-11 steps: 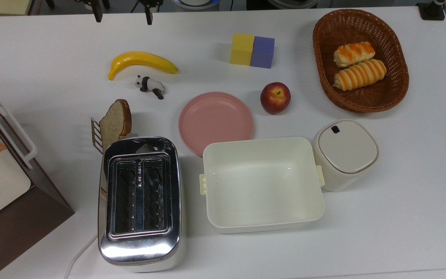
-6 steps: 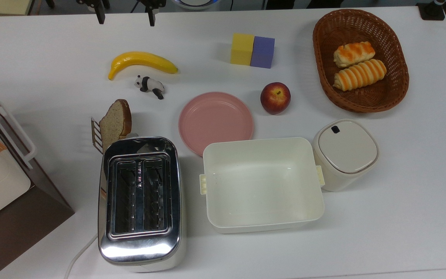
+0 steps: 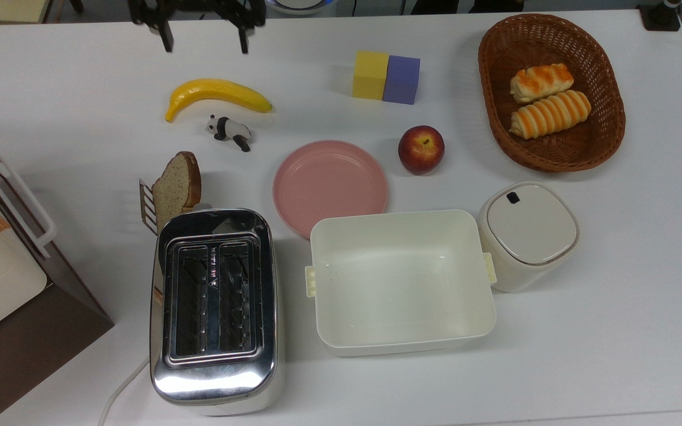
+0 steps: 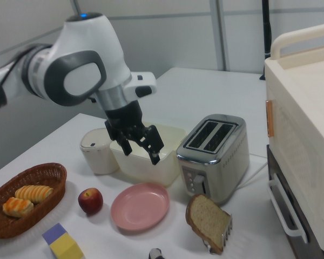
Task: Put the bread in the toaster
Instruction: 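Move the gripper toward the bread slice in the metal rack, then lower the open gripper over the bread slice and close on its crust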
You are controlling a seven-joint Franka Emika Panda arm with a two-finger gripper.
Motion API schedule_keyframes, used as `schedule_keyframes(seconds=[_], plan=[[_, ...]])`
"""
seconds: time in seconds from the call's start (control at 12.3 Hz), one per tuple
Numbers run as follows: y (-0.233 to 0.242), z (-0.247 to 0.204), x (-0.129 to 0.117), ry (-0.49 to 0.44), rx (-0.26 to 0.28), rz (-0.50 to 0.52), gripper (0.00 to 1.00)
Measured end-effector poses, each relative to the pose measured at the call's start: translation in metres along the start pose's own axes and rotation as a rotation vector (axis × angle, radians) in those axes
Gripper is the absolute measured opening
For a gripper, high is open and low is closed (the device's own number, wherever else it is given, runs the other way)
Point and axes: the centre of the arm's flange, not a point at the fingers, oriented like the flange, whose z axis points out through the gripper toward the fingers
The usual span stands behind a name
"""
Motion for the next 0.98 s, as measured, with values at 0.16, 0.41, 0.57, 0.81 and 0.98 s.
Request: schedule_keyframes(seconds=[0.16,0.41,0.57,0.81,0.98], plan=[[-0.019,0.039,0.015,-0.072,-0.065,-0.054,1.00],[-0.035,0.082,0.040,-0.068,-0.107,-0.097,1.00],[-0.030,0.089,0.043,-0.069,-0.111,-0.092,1.00],[-0.015,0.103,0.047,-0.078,-0.141,-0.081,1.00],[-0.003,0.119,0.048,-0.105,-0.167,-0.075,1.00]])
